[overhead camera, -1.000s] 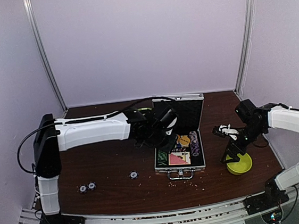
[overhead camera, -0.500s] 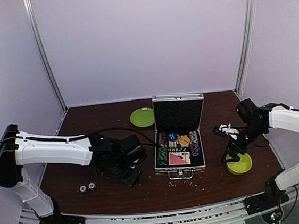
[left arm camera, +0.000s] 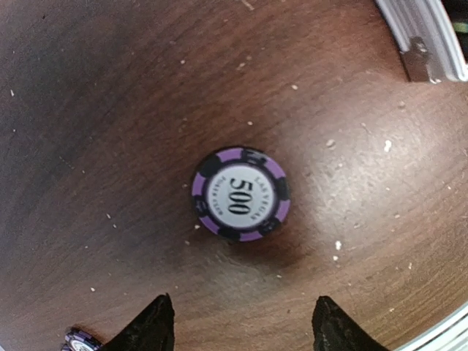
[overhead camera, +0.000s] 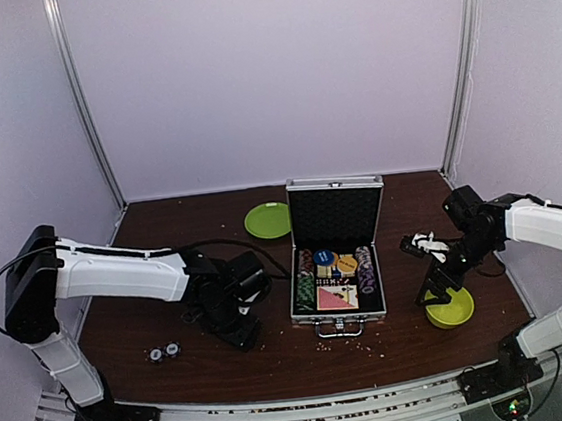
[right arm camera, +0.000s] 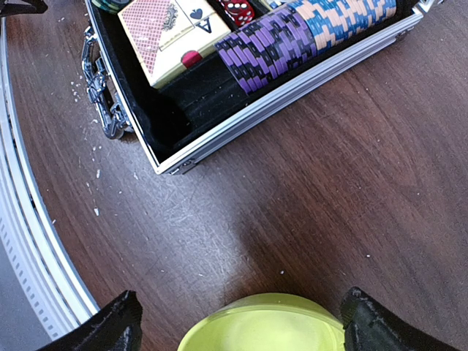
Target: Pack up texas hold em set
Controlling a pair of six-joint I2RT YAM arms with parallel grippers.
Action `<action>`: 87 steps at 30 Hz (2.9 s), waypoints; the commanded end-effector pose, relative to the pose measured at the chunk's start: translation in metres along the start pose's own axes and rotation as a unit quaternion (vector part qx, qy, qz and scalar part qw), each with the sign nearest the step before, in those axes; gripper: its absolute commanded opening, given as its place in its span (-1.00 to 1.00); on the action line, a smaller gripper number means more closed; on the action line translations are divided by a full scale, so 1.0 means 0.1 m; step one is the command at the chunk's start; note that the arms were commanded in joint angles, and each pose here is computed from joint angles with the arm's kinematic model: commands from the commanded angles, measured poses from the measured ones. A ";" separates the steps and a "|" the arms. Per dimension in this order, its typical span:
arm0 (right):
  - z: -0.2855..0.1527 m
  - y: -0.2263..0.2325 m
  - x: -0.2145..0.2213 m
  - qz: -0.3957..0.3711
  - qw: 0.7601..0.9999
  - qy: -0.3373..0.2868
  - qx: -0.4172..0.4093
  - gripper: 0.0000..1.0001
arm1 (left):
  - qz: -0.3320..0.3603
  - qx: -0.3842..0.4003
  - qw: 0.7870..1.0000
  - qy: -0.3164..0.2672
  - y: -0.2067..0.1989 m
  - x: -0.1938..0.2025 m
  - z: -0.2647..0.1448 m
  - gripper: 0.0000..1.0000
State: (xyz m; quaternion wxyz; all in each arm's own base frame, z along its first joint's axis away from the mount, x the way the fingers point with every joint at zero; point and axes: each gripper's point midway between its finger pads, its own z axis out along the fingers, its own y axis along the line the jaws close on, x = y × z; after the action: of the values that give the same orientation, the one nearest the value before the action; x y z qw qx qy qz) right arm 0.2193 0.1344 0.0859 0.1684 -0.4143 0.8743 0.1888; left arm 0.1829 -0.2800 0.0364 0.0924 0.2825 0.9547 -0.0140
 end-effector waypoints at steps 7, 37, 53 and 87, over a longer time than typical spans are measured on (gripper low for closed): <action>-0.03 -0.06 -0.05 -0.007 1.000 -0.002 0.012 0.90 | -0.009 0.030 0.999 -0.006 0.02 -0.30 0.13 0.34; -0.01 -0.07 -0.02 -0.006 1.000 0.005 0.013 0.90 | -0.013 0.035 0.999 0.034 0.02 -0.39 0.41 0.03; -0.02 -0.06 -0.02 -0.006 1.000 0.004 0.013 0.90 | -0.004 0.035 0.997 0.064 -0.01 -0.18 0.39 -0.32; -0.35 0.59 -0.11 -0.196 0.980 -0.024 -0.028 0.67 | 0.028 0.026 0.994 -0.105 -0.32 -0.72 -0.39 0.17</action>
State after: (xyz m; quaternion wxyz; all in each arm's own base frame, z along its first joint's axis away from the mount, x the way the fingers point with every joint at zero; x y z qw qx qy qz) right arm 0.2010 0.1512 0.1159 0.2037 -0.4835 0.8247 0.2113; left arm 0.1964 -0.3504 0.0660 0.1234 0.3488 0.9273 -0.0573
